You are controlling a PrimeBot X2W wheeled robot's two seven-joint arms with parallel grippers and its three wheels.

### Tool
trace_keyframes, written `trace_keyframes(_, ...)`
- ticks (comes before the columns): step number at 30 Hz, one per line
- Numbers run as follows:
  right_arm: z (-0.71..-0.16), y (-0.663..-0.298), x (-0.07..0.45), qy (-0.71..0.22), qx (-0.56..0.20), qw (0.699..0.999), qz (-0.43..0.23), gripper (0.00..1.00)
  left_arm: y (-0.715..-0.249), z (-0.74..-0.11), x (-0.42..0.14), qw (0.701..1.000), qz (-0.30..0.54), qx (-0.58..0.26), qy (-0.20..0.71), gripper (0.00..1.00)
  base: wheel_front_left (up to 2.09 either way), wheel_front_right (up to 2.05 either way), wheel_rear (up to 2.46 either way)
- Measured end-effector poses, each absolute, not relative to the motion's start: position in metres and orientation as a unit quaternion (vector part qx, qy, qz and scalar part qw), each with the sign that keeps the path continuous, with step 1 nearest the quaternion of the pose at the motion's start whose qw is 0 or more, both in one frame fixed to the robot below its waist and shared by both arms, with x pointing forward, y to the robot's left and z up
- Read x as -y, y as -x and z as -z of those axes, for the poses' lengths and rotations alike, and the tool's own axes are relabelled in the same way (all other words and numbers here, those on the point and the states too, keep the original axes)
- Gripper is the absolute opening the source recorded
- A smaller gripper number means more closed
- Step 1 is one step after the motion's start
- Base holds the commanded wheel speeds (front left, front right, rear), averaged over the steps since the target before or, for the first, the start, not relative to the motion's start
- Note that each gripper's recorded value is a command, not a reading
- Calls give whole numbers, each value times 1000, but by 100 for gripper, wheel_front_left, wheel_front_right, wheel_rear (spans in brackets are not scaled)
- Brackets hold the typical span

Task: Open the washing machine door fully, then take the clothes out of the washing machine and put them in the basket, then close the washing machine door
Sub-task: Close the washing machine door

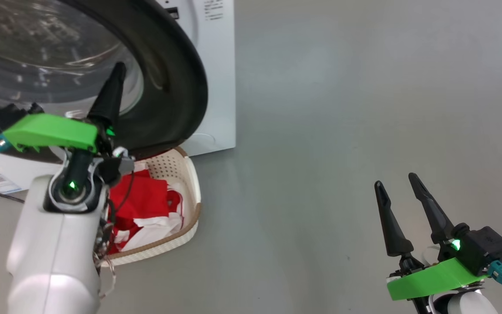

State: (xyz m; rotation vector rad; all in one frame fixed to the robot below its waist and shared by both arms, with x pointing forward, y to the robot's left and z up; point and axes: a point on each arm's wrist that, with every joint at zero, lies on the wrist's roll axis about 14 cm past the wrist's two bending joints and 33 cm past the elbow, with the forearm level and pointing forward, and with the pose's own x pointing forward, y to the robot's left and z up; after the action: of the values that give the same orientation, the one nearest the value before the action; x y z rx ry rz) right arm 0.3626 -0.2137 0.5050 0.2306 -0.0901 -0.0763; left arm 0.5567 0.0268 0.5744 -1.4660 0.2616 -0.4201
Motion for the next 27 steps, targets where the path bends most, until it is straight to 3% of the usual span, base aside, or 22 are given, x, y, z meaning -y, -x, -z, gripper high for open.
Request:
trace_keyframes(1,-505,-364,211,-116,46,992,34,100,-554,-574,-31,721,188,-113,658,0,0,0,0)
trace_keyframes(3,-507,-367,207,-118,47,992,27,100,-548,-573,-40,735,180,-101,646,48,0,0,0)
trace_keyframes(4,-507,-368,205,-121,48,991,23,100,-545,-572,-45,739,175,-94,643,90,0,0,0)
trace_keyframes(5,-507,-369,202,-124,48,991,20,100,-542,-571,-52,743,167,-85,643,100,0,0,0)
trace_keyframes(15,-515,-375,188,-129,60,990,-5,100,-512,-581,-100,809,129,-13,573,100,0,0,0)
trace_keyframes(27,-525,-365,184,-131,74,989,-12,100,-447,-570,-131,914,94,49,393,100,0,0,0)
